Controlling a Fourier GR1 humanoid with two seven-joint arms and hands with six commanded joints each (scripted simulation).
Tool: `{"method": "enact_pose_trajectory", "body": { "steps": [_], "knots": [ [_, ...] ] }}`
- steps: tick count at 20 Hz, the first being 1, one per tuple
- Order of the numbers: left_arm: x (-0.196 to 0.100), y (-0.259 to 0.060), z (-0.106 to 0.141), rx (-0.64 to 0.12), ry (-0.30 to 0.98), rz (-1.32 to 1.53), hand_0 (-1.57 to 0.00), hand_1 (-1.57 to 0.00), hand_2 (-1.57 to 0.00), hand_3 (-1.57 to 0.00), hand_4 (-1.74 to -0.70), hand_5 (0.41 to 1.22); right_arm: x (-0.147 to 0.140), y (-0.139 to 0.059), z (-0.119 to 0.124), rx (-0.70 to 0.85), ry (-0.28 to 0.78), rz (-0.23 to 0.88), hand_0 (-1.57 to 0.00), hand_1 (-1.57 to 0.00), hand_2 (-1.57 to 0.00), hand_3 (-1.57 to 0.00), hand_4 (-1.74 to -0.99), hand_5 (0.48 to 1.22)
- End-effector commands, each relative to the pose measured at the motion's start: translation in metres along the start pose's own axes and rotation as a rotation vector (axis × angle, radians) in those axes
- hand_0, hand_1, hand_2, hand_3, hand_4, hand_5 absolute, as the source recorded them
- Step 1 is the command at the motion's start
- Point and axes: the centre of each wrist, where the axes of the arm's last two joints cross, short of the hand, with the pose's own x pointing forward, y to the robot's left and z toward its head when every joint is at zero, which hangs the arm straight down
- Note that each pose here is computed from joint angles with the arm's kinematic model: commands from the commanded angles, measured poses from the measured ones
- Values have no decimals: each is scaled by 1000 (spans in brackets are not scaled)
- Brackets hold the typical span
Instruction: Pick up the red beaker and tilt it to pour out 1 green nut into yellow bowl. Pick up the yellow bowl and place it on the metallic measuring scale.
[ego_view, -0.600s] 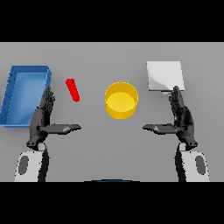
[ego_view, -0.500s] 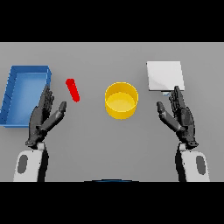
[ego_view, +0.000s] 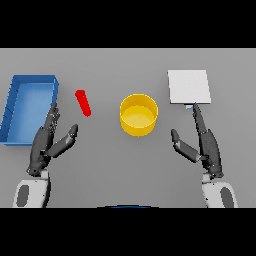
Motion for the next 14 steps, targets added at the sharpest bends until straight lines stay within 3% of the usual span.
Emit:
{"method": "enact_pose_trajectory", "body": {
  "steps": [1, 6, 14],
  "knots": [
    [-1, -1, -4, 0, 19, -15, 1, 1, 1, 1, -1096, 616, 5, 3, -1, -3, -3, 6, 1, 1, 1, 1, -1112, 659],
    [-5, -7, -20, -22, 16, -47, 1, 1, 1, 1, -1106, 623, 6, -2, 1, -12, 11, -1, 1, 1, 1, 1, -1130, 650],
    [-22, -19, -75, -13, 28, -71, 1, 1, 1, 1, -1151, 630, 3, -6, 0, -7, 0, -62, 1, 1, 1, 1, -1222, 667]
  ]
}}
